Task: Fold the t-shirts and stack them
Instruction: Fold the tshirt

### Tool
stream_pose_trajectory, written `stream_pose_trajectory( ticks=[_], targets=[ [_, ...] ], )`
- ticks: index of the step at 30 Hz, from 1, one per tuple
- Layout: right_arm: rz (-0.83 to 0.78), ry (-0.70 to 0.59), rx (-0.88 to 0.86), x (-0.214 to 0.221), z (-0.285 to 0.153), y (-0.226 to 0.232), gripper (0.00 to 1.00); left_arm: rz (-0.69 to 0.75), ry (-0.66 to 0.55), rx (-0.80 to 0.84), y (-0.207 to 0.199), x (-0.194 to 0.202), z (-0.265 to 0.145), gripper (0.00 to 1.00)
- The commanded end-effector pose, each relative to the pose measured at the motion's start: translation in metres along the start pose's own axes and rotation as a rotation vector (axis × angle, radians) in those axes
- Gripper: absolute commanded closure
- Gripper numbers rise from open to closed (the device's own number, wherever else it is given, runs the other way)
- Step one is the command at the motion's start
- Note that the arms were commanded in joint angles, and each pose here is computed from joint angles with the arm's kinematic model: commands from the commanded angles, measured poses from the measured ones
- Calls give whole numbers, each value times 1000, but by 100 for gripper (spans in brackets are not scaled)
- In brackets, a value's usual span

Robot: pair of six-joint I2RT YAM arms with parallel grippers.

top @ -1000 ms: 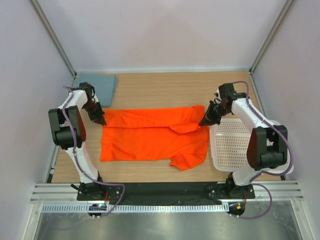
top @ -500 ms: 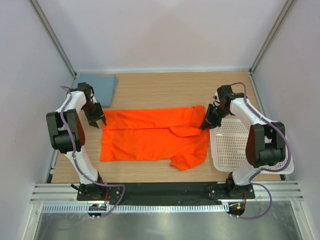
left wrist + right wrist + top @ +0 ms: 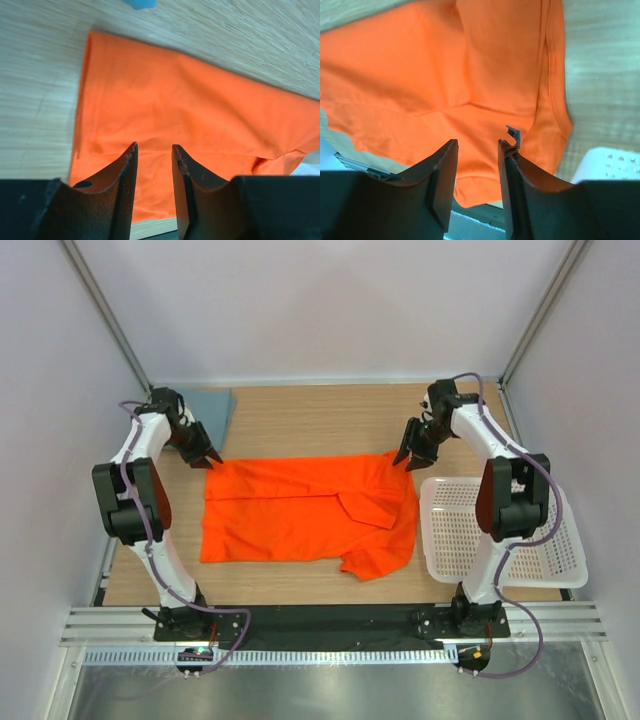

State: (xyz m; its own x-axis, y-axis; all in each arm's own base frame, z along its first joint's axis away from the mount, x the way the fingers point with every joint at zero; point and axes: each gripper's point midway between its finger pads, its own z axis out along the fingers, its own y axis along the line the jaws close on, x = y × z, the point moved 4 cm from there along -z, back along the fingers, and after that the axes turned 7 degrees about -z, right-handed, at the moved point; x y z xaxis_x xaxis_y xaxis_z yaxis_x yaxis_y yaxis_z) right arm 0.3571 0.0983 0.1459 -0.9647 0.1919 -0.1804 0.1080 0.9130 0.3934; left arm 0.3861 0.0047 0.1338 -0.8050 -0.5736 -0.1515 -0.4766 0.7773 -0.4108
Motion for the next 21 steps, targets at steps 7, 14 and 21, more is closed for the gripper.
stream_pose_trajectory(
  ticks=[7, 14, 21],
  targets=[
    [-41, 48, 27, -10, 18, 2, 50, -26, 35, 35, -7, 9, 13, 67],
    [-118, 110, 38, 45, 17, 21, 42, -51, 24, -72, 19, 34, 7, 62],
    [-159, 107, 64, 81, 1, 19, 38, -55, -9, -142, 36, 42, 10, 62]
  ],
)
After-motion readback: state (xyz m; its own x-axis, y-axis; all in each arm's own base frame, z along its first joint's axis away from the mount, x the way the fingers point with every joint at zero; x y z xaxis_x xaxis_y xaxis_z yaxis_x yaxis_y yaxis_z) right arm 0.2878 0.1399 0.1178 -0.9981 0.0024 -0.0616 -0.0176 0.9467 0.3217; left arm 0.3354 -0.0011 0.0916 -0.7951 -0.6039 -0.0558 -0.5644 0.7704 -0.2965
